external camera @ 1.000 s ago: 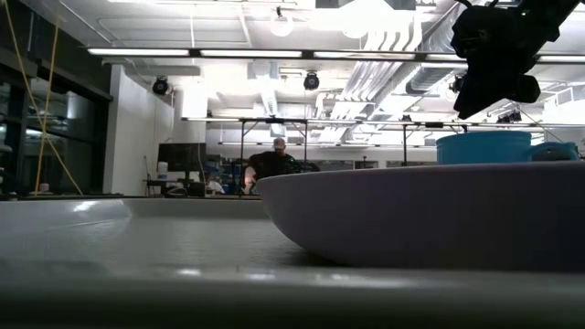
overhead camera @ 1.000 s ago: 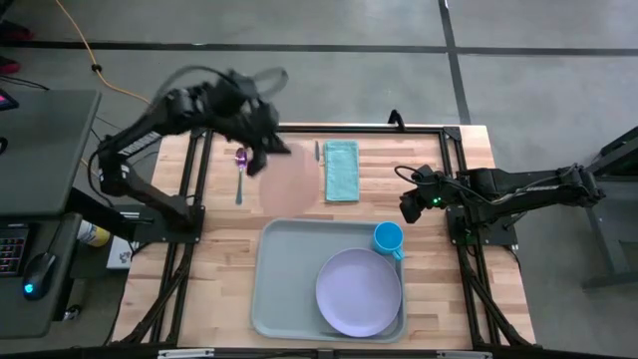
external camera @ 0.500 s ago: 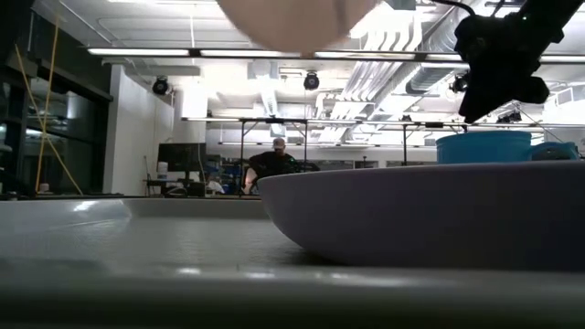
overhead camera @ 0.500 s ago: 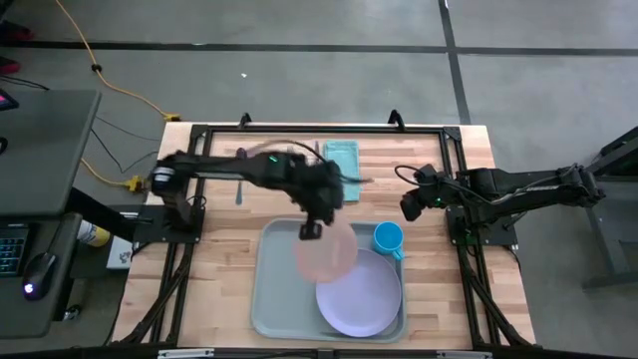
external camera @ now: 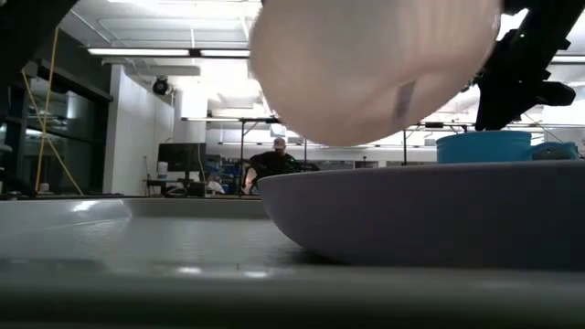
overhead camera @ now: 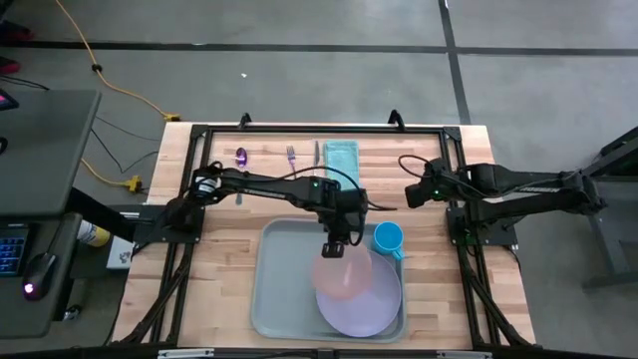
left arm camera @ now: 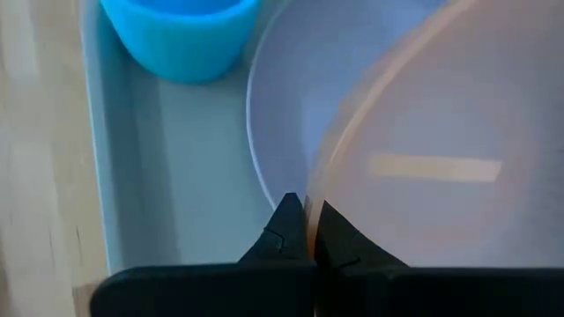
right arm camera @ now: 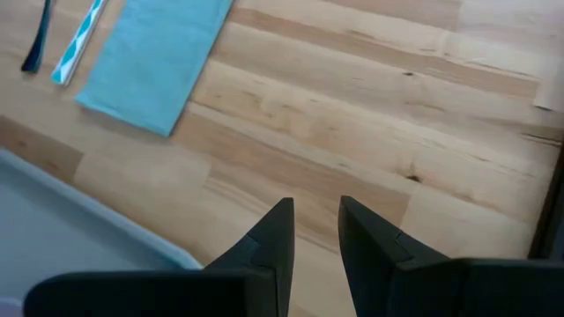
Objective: Set up tray
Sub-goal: Put the orange bowl on top of the purple plate on the gray tray
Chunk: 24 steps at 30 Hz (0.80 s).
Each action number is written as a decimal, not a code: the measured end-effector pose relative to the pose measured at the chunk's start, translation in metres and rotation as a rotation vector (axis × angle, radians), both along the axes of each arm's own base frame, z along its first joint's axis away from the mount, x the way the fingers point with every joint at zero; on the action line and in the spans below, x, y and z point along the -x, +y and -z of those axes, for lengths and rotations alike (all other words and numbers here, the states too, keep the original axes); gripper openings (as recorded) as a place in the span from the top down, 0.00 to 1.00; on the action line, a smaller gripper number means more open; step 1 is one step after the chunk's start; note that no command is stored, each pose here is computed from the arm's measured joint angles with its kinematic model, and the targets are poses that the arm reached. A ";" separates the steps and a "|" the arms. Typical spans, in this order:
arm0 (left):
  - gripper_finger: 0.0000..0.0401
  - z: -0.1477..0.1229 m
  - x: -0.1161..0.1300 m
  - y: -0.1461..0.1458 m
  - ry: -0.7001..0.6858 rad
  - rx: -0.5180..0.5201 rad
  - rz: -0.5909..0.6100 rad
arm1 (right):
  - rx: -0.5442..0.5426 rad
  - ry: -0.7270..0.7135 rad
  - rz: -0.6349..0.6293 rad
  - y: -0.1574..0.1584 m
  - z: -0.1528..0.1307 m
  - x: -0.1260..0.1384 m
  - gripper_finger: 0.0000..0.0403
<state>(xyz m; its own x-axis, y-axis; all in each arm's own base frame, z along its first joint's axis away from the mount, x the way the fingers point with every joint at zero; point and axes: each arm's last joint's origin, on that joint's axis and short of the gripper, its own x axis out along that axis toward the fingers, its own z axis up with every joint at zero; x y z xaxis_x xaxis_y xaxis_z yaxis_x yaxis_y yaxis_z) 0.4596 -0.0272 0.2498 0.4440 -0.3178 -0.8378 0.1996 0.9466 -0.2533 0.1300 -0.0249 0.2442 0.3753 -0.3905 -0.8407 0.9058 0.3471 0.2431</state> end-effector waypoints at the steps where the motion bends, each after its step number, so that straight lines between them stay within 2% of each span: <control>1: 0.96 -0.001 -0.005 0.000 -0.020 -0.001 -0.004 | 0.002 -0.002 0.005 -0.001 -0.001 0.001 0.83; 9: 0.96 -0.003 -0.025 -0.008 -0.064 -0.068 -0.022 | 0.017 -0.012 0.021 -0.007 -0.003 0.006 0.83; 18: 0.96 0.029 -0.030 -0.029 0.031 -0.095 0.044 | 0.019 -0.024 0.017 -0.008 -0.004 0.005 0.83; 24: 0.96 0.034 -0.031 -0.031 0.034 -0.106 0.054 | 0.017 -0.042 0.014 -0.008 -0.005 0.003 0.83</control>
